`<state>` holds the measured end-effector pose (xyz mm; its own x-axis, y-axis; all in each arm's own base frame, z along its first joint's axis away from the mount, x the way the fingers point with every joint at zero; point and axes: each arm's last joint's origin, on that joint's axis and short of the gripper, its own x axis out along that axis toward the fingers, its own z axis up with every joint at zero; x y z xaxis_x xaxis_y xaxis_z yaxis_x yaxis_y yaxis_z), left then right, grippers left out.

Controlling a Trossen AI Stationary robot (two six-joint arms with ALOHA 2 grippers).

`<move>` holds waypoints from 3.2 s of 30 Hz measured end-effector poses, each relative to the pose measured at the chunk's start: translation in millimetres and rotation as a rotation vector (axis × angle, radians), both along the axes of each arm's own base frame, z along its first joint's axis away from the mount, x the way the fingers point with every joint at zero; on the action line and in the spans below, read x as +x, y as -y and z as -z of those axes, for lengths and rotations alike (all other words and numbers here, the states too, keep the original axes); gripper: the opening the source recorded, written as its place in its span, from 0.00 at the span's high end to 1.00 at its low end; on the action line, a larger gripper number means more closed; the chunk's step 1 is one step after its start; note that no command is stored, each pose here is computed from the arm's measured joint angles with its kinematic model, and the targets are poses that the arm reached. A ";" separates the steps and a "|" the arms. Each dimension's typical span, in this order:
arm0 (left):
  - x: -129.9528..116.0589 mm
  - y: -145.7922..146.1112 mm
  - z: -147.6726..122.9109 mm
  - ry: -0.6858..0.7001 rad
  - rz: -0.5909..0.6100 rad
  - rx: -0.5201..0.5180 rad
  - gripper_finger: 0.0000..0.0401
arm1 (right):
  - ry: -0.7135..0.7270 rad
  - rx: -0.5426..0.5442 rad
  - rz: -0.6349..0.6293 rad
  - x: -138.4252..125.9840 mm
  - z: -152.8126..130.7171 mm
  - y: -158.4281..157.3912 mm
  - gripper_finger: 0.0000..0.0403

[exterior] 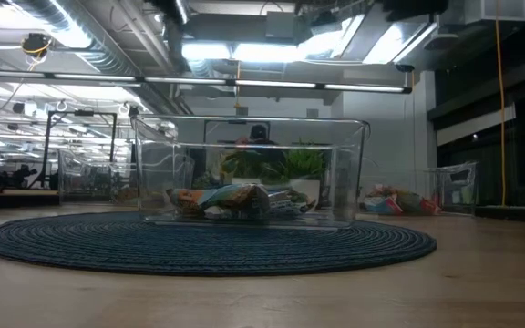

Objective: Pick and place Granola Bars by type
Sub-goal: Put the blue granola bar into the top left transparent bin, then return to Home Position

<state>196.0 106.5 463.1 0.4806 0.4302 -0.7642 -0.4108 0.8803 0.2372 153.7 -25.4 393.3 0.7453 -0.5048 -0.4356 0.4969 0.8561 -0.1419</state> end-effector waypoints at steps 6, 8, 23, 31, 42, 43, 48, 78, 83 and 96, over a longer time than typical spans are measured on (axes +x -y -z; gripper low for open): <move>-19.2 -19.1 5.6 -0.092 -0.163 -0.020 0.92 | 0.074 -0.034 -0.241 27.8 23.3 -3.3 0.44; -24.5 -26.0 6.1 -0.091 -0.214 -0.031 0.92 | 0.086 -0.036 -0.321 33.3 26.5 -5.0 0.44; -42.2 -78.4 89.8 -0.305 -0.356 -0.237 0.91 | 0.056 -0.047 -0.412 41.5 33.4 -6.3 0.44; -48.8 -102.6 154.4 -0.291 -0.419 -0.309 0.92 | 0.056 -0.042 -0.409 41.4 33.5 -6.3 0.44; -67.9 -118.4 192.1 -0.320 -0.529 -0.276 0.92 | 0.055 -0.039 -0.408 41.3 33.7 -6.3 0.44; -69.1 -119.4 195.2 -0.314 -0.527 -0.279 0.92 | 0.056 -0.039 -0.409 41.3 33.7 -6.4 0.44; -72.0 -123.9 210.8 -0.319 -0.547 -0.251 0.89 | 0.056 -0.039 -0.408 41.3 33.7 -6.3 0.44; -49.9 -123.1 128.0 0.019 -0.357 -0.424 0.49 | 0.044 -0.063 -0.419 41.3 33.8 -6.3 0.44; -10.1 -85.9 79.8 0.426 -0.002 -0.468 0.54 | 0.035 -0.086 -0.430 41.3 33.8 -6.3 0.44; 85.0 54.0 51.2 0.796 0.535 -0.274 0.66 | -0.004 -0.175 -0.433 40.4 33.7 1.2 0.44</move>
<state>281.0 52.5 411.9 0.9750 -0.1360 -0.1757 0.1052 0.9791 -0.1742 194.1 -26.6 359.6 0.9018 -0.2141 -0.3754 0.0986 0.9477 -0.3037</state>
